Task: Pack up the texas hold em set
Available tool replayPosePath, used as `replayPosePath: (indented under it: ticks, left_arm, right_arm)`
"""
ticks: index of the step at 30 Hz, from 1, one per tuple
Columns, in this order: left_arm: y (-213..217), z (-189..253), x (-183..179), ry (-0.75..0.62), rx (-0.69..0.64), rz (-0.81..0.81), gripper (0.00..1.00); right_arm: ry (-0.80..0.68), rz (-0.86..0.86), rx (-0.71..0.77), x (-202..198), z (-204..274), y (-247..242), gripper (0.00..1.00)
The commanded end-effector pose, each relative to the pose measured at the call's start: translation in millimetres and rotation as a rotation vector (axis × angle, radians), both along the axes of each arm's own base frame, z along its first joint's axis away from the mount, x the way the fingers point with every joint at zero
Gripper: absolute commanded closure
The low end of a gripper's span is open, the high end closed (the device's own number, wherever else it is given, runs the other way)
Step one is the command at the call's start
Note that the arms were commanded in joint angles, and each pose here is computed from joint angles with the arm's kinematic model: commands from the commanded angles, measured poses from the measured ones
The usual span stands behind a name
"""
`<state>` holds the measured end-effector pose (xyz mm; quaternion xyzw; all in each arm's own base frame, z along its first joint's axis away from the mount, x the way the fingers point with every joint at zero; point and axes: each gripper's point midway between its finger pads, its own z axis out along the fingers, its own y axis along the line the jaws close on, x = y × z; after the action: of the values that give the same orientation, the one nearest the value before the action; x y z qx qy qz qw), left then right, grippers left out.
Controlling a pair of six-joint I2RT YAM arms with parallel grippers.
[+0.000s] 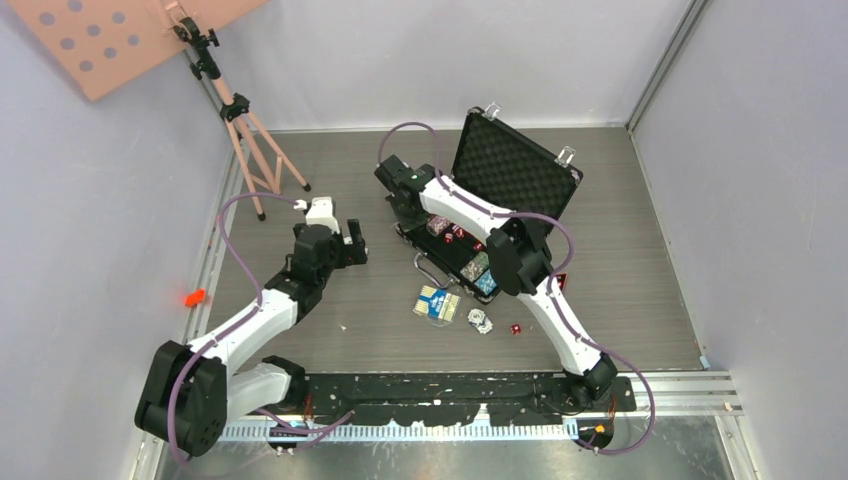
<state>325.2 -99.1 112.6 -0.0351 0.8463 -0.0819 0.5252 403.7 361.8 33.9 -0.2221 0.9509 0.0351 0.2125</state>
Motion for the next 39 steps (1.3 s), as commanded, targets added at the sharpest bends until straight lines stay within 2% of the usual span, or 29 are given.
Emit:
replayPosePath:
  ticks: [1, 6, 13, 19, 25, 27, 32, 33, 34, 35, 36, 37, 38, 39]
  left_arm:
    - [-1, 13, 8, -0.044, -0.017, 0.005, 0.08]
    - [-1, 12, 8, -0.041, -0.017, 0.002, 0.08]
    - [-2, 11, 8, -0.039, -0.017, 0.001, 0.08]
    - [-3, 10, 8, -0.038, -0.02, -0.007, 0.08]
    - [-5, 12, 7, -0.046, -0.019, -0.024, 0.07]
    - [-3, 12, 6, -0.048, -0.011, -0.018, 0.03]
    - [4, 10, 4, -0.058, -0.004, 0.014, 0.0]
    - [5, 10, 4, -0.061, -0.004, 0.021, 0.0]
    - [5, 10, 5, -0.064, -0.005, 0.018, 0.0]
    - [2, 10, 6, -0.066, -0.005, 0.004, 0.0]
    - [-2, 10, 7, -0.068, -0.005, -0.017, 0.0]
    - [-6, 11, 10, -0.068, -0.006, -0.038, 0.0]
    - [-9, 11, 11, -0.05, -0.001, -0.053, 0.0]
    - [-13, 12, 14, -0.029, 0.007, -0.068, 0.0]
  right_arm:
    - [-0.069, -0.022, -0.204, -1, -5, -26, 1.0]
    - [-0.108, -0.029, -0.232, 6, 2, -32, 1.0]
    - [-0.089, 0.011, -0.142, 4, 12, -14, 1.0]
    - [-0.082, 0.039, 0.009, 1, 49, 12, 0.98]
    - [-0.104, 0.048, 0.063, -2, 77, 15, 0.93]
    - [-0.117, 0.048, 0.083, -4, 87, 14, 0.91]
    - [-0.211, 0.032, 0.159, -6, 138, 7, 0.81]
    - [-0.206, 0.028, 0.147, -10, 135, 2, 0.74]
    - [-0.25, 0.018, 0.176, -10, 156, -2, 0.71]
    - [-0.242, 0.012, 0.16, -15, 150, -8, 0.64]
    - [-0.289, -0.002, 0.195, -16, 172, -12, 0.61]
    - [-0.301, -0.012, 0.201, -25, 180, -23, 0.52]
    - [-0.296, -0.031, 0.191, -29, 168, -30, 0.48]
    - [-0.354, -0.06, 0.239, -31, 192, -36, 0.4]
